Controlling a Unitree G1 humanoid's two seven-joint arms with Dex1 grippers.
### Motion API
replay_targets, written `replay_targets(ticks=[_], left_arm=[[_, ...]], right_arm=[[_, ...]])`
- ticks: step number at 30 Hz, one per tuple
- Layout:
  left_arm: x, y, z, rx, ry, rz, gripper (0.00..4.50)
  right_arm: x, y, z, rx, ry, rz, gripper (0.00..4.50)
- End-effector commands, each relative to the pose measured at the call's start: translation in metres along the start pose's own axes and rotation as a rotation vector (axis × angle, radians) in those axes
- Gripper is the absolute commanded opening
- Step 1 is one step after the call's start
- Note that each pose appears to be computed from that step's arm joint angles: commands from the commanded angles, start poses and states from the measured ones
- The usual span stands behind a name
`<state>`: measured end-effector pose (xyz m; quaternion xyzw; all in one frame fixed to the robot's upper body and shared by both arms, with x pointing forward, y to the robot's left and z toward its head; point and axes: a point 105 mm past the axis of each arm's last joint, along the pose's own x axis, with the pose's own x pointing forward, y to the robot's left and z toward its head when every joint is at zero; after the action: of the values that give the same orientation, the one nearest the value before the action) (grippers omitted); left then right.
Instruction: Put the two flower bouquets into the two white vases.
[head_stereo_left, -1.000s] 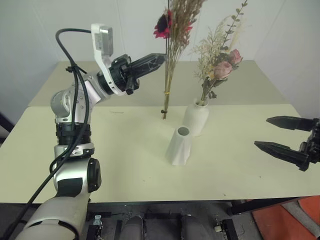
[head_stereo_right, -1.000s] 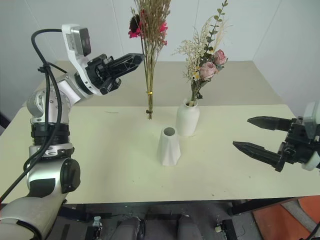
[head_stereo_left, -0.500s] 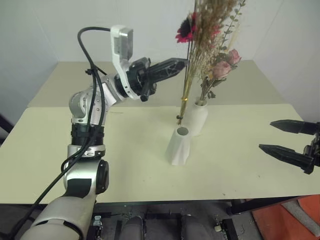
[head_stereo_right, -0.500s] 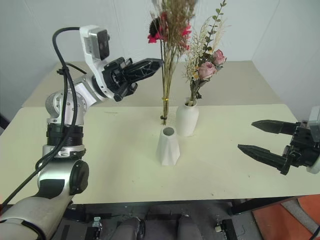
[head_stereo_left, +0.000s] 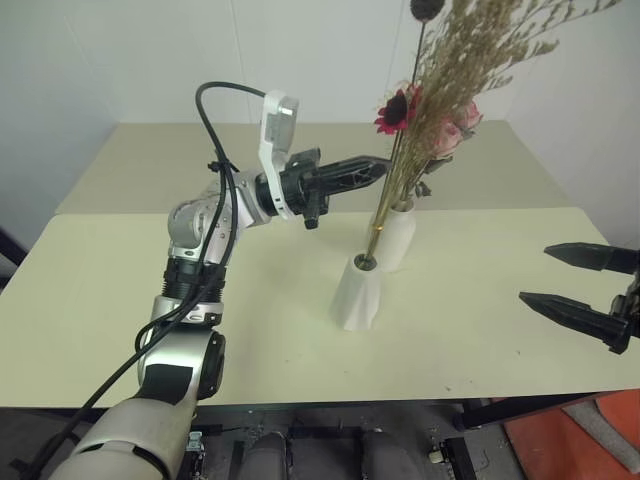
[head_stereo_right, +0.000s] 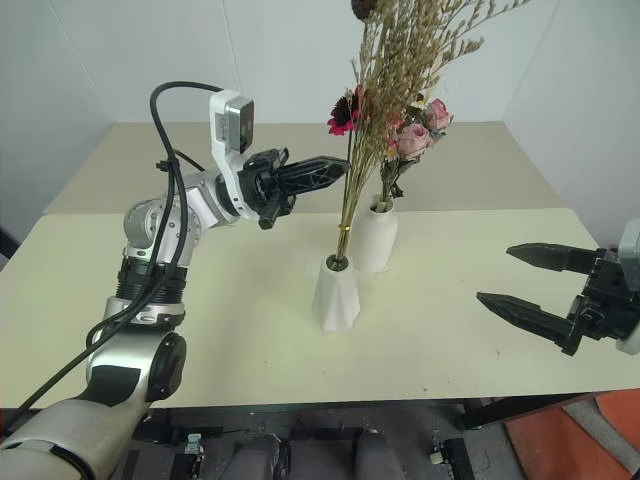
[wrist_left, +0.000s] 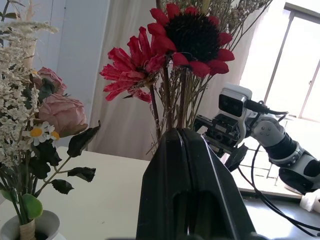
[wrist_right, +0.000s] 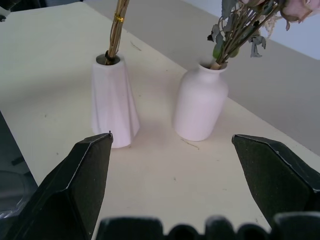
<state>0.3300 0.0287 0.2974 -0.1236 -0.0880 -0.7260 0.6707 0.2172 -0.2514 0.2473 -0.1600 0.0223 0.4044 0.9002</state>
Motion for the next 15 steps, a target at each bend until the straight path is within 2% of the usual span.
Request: replay_targets(ticks=[1,4,7,15], left_arm=[[0.003,-0.003,0.001,0.036,0.009,-0.004,0.02],[0.001,-0.005,-0.004,0.023,0.023,-0.001,0.02],[-0.002,-0.009,-0.008,0.013,0.04,0.003,0.56],[-0.023,-0.024,-0.014,-0.015,0.091,0.029,2.94]], right_arm=[[-0.004,0.001,0.011,-0.046,-0.032,-0.016,4.5],[-0.003,0.001,0.011,-0.047,-0.033,-0.019,4.5],[-0.002,0.001,0.011,-0.049,-0.033,-0.02,4.5],[0.002,0.001,0.01,-0.051,-0.038,-0.012,4.5]])
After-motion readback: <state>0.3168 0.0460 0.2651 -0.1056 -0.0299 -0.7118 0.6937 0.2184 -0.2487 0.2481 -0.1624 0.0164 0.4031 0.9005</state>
